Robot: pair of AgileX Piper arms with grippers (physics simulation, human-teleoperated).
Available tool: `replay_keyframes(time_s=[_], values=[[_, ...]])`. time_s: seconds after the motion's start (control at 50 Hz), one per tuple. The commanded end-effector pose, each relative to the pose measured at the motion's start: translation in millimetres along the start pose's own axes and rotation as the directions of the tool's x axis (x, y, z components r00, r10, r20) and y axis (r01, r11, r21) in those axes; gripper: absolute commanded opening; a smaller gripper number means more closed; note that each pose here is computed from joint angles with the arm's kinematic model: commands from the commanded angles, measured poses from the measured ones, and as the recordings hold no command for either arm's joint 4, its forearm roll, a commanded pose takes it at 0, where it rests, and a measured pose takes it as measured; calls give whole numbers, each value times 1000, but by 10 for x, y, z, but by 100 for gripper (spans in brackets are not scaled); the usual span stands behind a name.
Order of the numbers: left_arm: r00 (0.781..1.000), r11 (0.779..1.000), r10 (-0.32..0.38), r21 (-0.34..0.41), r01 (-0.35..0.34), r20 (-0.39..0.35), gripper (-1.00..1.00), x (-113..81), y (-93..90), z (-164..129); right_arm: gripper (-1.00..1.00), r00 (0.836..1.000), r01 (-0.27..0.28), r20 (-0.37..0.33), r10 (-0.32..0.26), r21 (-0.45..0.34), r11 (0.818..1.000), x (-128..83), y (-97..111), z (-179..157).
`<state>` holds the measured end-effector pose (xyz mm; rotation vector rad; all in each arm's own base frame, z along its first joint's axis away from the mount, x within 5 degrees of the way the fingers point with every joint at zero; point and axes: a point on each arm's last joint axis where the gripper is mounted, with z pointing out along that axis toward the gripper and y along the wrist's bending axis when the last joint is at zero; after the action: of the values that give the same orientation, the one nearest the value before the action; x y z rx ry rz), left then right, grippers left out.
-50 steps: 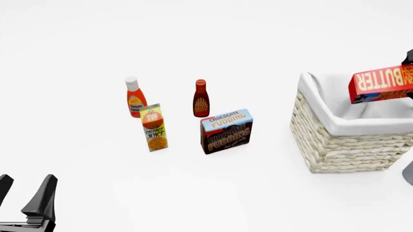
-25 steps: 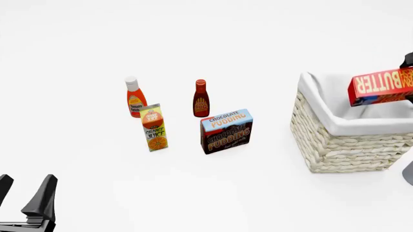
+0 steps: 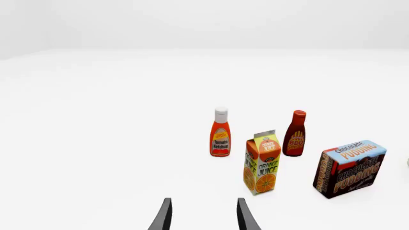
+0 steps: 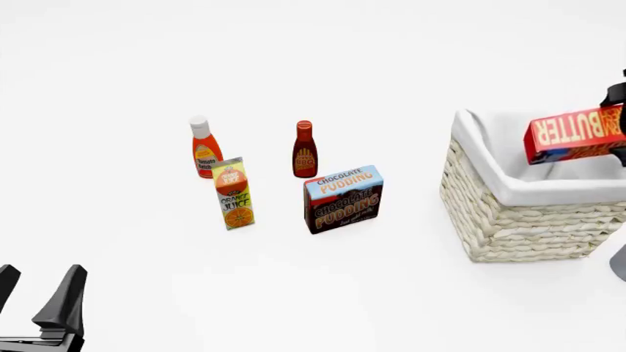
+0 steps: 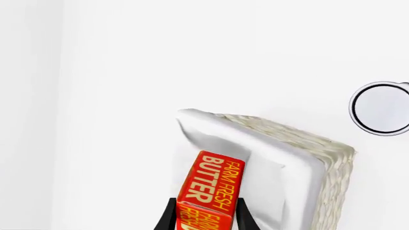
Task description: Pick the butter and place it in the basket.
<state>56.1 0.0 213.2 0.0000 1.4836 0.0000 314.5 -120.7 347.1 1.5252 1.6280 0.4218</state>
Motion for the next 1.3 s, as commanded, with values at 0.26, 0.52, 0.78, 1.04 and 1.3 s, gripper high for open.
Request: replay_keyframes(time_s=[0.26, 0.52, 0.78, 1.04, 1.3], values=[[1000, 1000, 0, 0, 0, 0, 100, 0, 0, 0, -100, 1000, -21, -7, 21, -30, 999, 32, 62, 42], [1000, 1000, 0, 0, 0, 0, 100, 0, 0, 0, -100, 1000, -17, -16, 17, -30, 999, 66, 80, 102], [1000, 1000, 0, 0, 0, 0, 100, 0, 0, 0, 100, 999, 23, -43, -25, -35, 999, 174, 130, 157], [1000, 1000, 0, 0, 0, 0, 100, 0, 0, 0, 100, 999, 5, -47, -9, -93, 996, 252, 191, -11], [1000, 1000, 0, 0, 0, 0, 100, 0, 0, 0, 100, 999, 20, -43, -26, -126, 992, 258, 258, -144]])
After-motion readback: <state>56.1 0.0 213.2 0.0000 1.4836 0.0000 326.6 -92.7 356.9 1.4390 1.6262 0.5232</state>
